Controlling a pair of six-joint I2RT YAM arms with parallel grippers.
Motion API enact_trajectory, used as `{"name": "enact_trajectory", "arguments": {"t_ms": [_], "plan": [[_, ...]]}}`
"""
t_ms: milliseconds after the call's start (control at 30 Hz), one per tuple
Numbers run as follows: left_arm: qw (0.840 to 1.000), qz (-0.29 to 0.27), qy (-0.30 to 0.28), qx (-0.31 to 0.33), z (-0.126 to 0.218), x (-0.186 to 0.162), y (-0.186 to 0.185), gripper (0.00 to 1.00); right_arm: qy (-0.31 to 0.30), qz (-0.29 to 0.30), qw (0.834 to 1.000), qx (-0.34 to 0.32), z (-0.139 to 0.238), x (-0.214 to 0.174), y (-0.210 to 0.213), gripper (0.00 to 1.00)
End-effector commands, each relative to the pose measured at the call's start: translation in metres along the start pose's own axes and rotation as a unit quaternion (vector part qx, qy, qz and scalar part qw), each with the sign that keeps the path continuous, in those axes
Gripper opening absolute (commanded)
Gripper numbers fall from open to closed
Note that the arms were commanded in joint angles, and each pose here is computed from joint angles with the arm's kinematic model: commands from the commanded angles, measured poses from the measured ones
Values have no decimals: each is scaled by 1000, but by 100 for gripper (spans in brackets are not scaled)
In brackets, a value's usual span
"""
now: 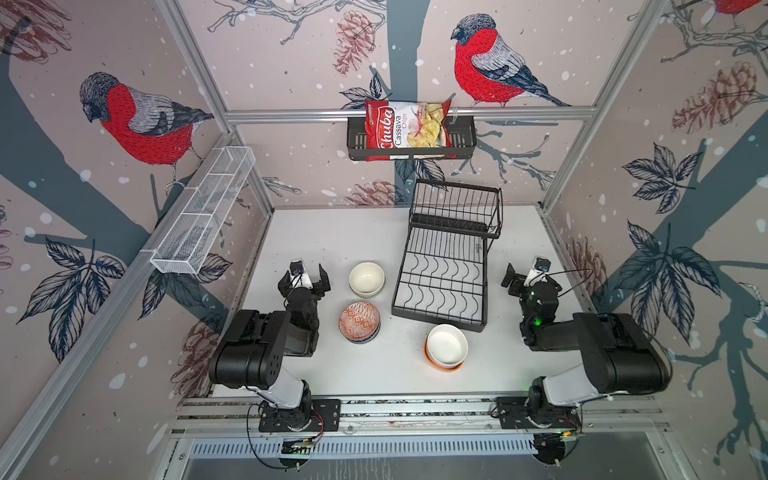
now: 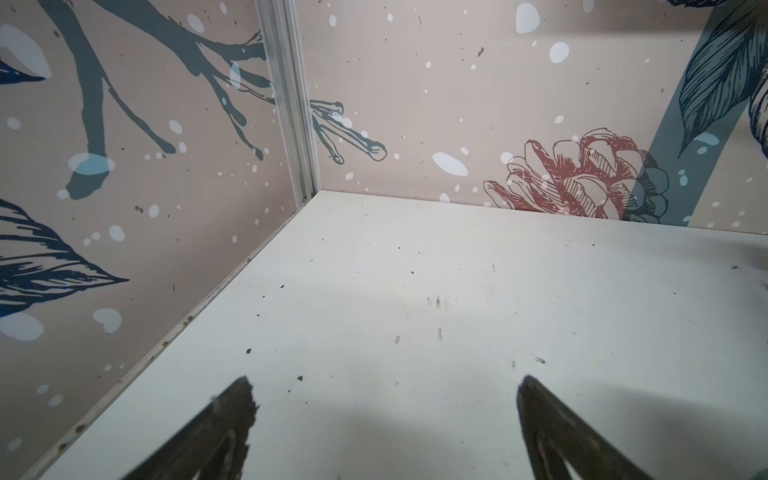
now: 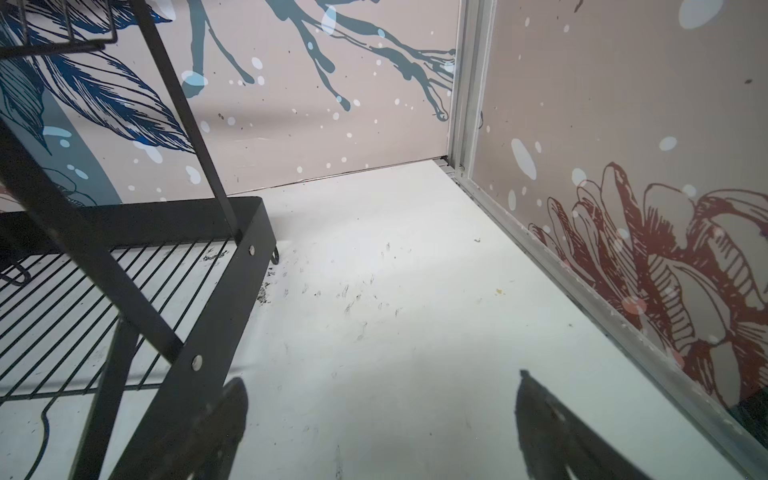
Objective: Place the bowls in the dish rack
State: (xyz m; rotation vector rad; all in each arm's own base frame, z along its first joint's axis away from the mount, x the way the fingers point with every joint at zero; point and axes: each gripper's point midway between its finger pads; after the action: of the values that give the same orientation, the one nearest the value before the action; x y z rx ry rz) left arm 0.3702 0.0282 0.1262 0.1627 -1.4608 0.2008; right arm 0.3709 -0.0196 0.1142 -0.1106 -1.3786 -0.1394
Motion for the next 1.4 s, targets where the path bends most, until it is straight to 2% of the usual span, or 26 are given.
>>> {"name": "enact_trajectory", "arguments": {"t_ms": [0,1033,1167,1367], "plan": [[1000,-1,-13,-4,2,5,-1,98,-21,-11,1000,5,0,10,1,100],[1000,-5,-13,-15,1,6,-5,98,-23,-12,1000,4,1,11,1,100],[999,1,-35,-13,12,19,-2,98,-19,-16,1000,-8,-1,18,-2,100],[999,5,-35,-3,14,47,1,98,-10,-18,999,-25,3,38,-2,100]]}}
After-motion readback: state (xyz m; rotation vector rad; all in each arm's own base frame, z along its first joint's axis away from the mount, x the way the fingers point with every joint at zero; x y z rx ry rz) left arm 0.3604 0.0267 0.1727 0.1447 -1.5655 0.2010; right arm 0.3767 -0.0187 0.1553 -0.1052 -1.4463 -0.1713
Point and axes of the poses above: each gripper's point midway between its finger pads, its own z axis back along the fingers, its own y axis along the line the jaws close on, x = y × z, and after that the axes turned 1 degree about z, right-handed
